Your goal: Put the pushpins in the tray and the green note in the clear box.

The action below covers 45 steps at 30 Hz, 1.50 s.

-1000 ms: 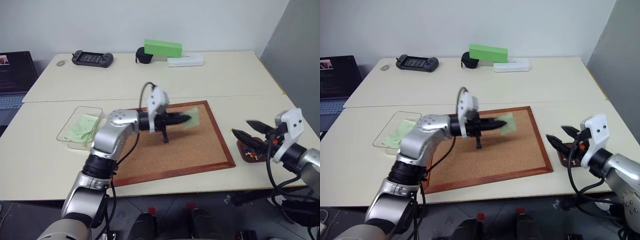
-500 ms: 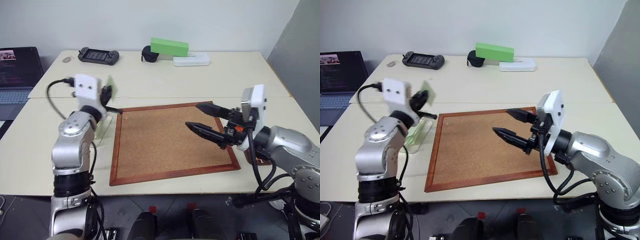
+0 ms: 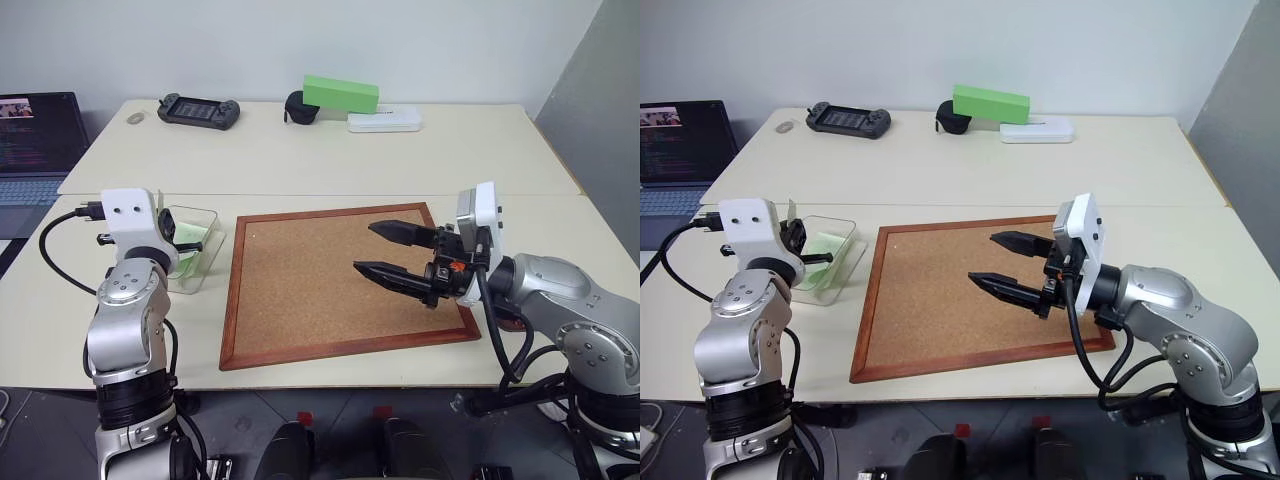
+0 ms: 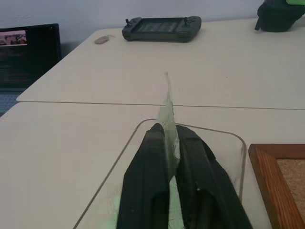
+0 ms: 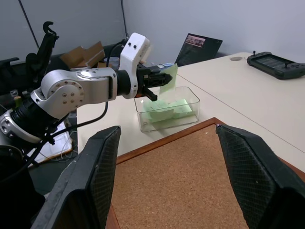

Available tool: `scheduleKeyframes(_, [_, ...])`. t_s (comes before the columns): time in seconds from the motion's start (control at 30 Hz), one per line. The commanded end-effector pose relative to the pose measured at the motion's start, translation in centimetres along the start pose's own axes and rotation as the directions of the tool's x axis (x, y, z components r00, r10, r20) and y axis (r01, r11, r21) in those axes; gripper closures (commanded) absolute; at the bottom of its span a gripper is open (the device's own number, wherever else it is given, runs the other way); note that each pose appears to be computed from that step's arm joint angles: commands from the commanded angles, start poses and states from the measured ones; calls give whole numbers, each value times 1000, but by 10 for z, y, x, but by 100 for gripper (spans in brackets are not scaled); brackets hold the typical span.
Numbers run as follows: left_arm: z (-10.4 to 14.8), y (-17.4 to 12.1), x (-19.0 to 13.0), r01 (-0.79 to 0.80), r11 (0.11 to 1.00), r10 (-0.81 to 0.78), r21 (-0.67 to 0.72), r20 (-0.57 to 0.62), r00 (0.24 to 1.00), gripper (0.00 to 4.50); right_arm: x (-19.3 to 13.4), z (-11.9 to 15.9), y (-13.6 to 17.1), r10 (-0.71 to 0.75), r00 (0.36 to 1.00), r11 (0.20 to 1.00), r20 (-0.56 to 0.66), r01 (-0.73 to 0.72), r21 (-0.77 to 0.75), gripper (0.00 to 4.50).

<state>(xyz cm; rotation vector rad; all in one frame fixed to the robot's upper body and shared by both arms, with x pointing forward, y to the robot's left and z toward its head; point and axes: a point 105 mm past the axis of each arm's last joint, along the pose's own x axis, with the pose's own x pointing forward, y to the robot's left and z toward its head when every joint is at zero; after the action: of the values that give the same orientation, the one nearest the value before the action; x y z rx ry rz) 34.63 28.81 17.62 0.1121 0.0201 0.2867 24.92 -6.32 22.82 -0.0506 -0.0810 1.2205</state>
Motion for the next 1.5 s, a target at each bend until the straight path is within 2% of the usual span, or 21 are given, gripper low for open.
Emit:
scheduleKeyframes(0.03, [13, 2, -4, -10, 1000, 10, 0, 45, 999, 303, -2, 7, 2, 0, 1000, 999, 20, 1, -42, 110])
scheduleKeyframes(0.23, [14, 1, -5, -10, 1000, 10, -7, 49, 999, 171, -6, 4, 3, -21, 1000, 999, 13, 22, -37, 110])
scheduleKeyframes(0.27, [14, 1, -5, -11, 1000, 11, -8, 50, 999, 165, -6, 4, 3, -25, 1000, 999, 12, 25, -37, 110])
scheduleKeyframes(0.37, [13, 2, -5, -27, 999, 28, -30, 45, 999, 109, -7, 4, 2, -34, 999, 999, 12, 34, -39, 110])
scheduleKeyframes(0.57, [4, 12, -5, -96, 969, 95, -227, -17, 995, 4, -7, 3, 2, -43, 999, 998, 9, 43, -40, 110])
scheduleKeyframes(0.83, [7, 15, -4, -107, 965, 105, -241, -21, 994, 4, -6, 3, 2, -47, 999, 998, 9, 47, -39, 110])
scheduleKeyframes(0.93, [-1, 13, -6, -117, 936, 101, -332, -66, 993, 4, -5, 4, 0, -53, 999, 998, 11, 54, -44, 110])
scheduleKeyframes(1.07, [-3, -10, -4, 7, 962, -34, -272, -94, 995, 4, -5, 3, 0, -56, 998, 997, 10, 56, -43, 110])
scheduleKeyframes(1.3, [5, -15, -4, 48, 982, -60, -183, -59, 996, 4, -4, 3, 0, -61, 998, 997, 13, 62, -46, 110])
scheduleKeyframes(1.5, [2, -24, -4, 78, 979, -92, -186, -68, 993, 4, -4, 3, -2, -73, 997, 996, 17, 74, -47, 110])
